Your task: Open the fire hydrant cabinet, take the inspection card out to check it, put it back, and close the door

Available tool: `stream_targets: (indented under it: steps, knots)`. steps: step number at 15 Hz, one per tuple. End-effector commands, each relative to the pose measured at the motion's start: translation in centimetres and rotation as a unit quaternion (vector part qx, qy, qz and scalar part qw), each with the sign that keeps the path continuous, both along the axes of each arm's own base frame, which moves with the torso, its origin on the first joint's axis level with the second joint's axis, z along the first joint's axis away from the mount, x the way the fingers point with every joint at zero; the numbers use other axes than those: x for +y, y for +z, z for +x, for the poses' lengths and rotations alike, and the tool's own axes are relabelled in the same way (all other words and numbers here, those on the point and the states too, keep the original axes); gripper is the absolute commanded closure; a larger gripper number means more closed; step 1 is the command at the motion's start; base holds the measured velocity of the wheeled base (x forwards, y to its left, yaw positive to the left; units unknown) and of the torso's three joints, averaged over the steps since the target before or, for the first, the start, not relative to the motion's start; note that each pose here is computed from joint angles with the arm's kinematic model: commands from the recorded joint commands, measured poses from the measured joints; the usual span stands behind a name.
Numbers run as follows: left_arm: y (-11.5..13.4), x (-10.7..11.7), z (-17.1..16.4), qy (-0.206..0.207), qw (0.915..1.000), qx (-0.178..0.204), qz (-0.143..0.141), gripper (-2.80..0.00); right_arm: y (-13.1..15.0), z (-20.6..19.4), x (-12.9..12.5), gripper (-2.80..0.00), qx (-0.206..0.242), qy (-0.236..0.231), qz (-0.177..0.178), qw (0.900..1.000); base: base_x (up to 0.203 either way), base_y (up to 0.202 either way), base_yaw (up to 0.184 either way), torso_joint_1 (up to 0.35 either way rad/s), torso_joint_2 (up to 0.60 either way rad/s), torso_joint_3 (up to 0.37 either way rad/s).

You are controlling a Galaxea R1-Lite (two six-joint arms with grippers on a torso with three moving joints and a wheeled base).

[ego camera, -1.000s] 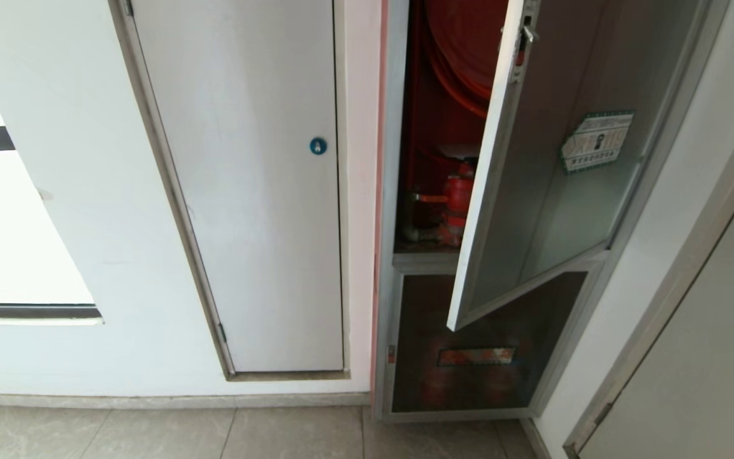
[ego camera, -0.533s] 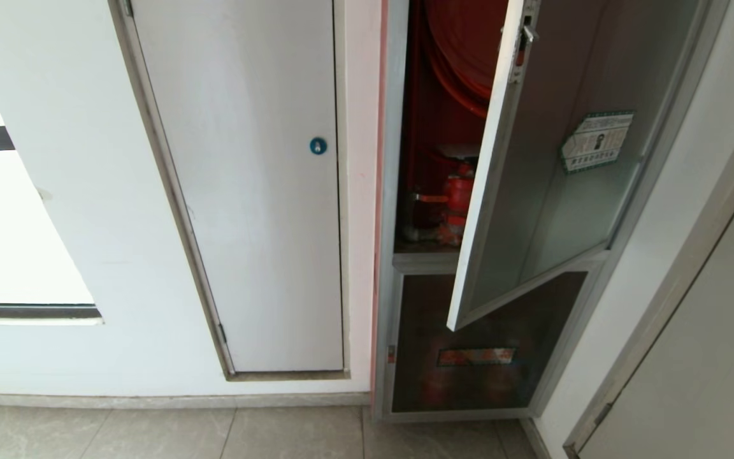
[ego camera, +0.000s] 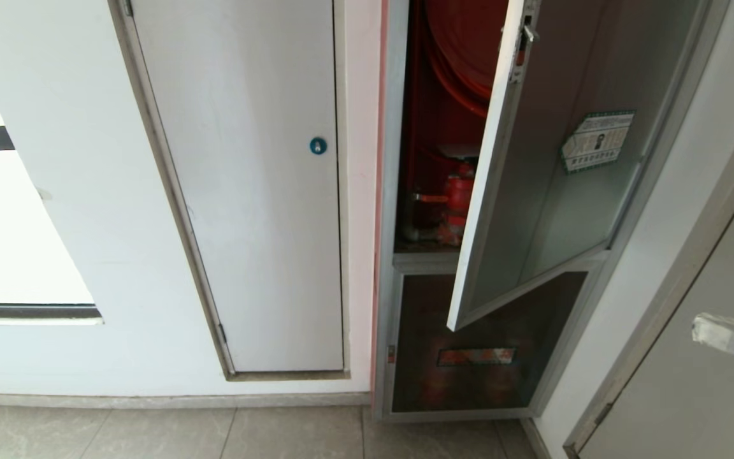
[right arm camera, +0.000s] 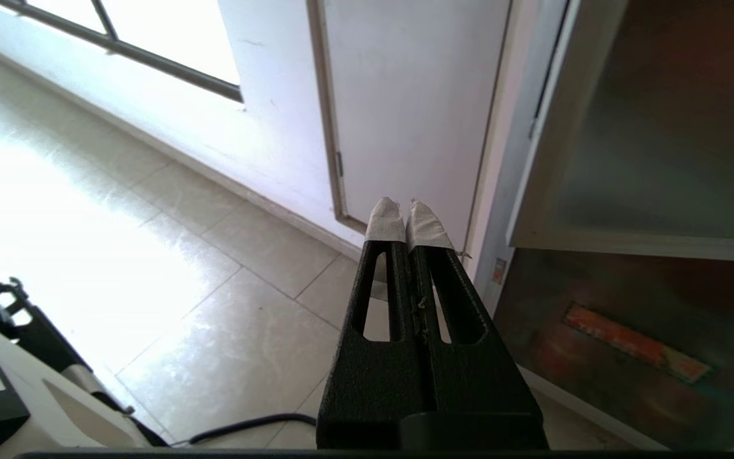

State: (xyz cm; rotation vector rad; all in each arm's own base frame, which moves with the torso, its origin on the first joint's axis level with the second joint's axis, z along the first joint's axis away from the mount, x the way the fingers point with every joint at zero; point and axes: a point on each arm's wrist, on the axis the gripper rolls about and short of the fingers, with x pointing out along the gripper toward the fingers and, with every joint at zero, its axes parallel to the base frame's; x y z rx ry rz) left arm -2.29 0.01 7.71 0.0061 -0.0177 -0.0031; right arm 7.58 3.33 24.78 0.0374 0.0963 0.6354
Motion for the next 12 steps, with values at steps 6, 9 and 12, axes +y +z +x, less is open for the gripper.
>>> stream_targets:
  steps: [6,9,12]
  knots:
    - [-0.3,0.0,0.1,0.000,1.0000,0.006,0.000,0.00,0.8,4.7,3.4,0.00,0.038,0.051,-0.014,0.998,0.000,0.000,0.000,0.000,0.00,0.000]
    - [-0.3,0.0,0.1,0.000,1.0000,0.006,0.000,0.00,0.7,7.9,5.2,0.00,0.027,0.048,-0.004,0.998,0.000,0.000,0.000,0.000,0.00,0.000]
    - [-0.3,0.0,0.1,0.000,1.0000,0.007,0.000,0.00,1.5,9.5,6.1,0.00,0.011,0.050,0.012,0.999,0.000,0.000,0.000,0.000,0.00,0.000]
